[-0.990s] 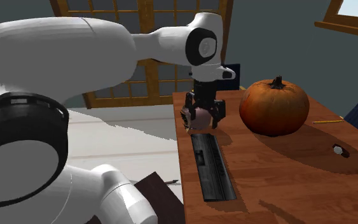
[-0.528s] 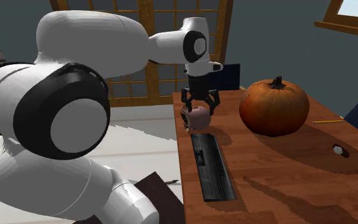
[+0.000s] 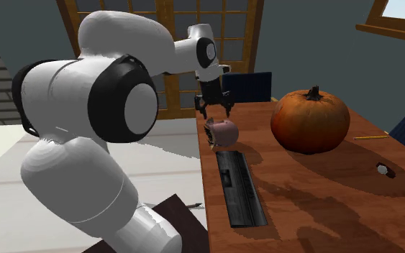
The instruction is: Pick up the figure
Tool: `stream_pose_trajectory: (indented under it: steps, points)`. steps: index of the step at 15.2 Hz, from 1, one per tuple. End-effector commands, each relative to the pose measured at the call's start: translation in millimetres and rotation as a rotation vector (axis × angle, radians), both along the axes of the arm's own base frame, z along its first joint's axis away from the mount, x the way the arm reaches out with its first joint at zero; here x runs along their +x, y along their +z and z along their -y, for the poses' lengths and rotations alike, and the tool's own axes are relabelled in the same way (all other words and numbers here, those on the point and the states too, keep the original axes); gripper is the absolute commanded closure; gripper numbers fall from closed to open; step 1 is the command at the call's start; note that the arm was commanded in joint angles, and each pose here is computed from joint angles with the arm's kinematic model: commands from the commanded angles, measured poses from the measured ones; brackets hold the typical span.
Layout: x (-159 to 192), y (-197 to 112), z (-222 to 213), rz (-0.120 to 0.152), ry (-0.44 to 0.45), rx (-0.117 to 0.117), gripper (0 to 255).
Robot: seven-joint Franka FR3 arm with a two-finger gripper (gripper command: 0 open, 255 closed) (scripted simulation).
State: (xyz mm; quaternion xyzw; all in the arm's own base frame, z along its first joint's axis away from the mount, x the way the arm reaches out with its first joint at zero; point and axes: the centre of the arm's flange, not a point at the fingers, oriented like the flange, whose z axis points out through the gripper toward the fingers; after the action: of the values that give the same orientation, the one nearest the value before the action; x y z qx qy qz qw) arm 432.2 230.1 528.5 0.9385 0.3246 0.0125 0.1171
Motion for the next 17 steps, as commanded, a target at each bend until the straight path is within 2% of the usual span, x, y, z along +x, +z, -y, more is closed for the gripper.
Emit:
stream_pose_trajectory:
  steps: [1,4,5,12,14,15,17]
  points:
    - [2,-6,-26,0.011,0.074,-0.012,0]
    - [1,-15,-64,0.028,0.181,-0.03,0]
    - [1,-16,-68,0.029,0.191,-0.032,0]
    - [1,-56,-68,0.029,0.191,-0.032,0]
    - [1,-56,-68,0.029,0.191,-0.032,0]
    - [2,-56,-68,0.029,0.191,-0.032,255]
    - [2,-55,-68,0.029,0.191,-0.032,255]
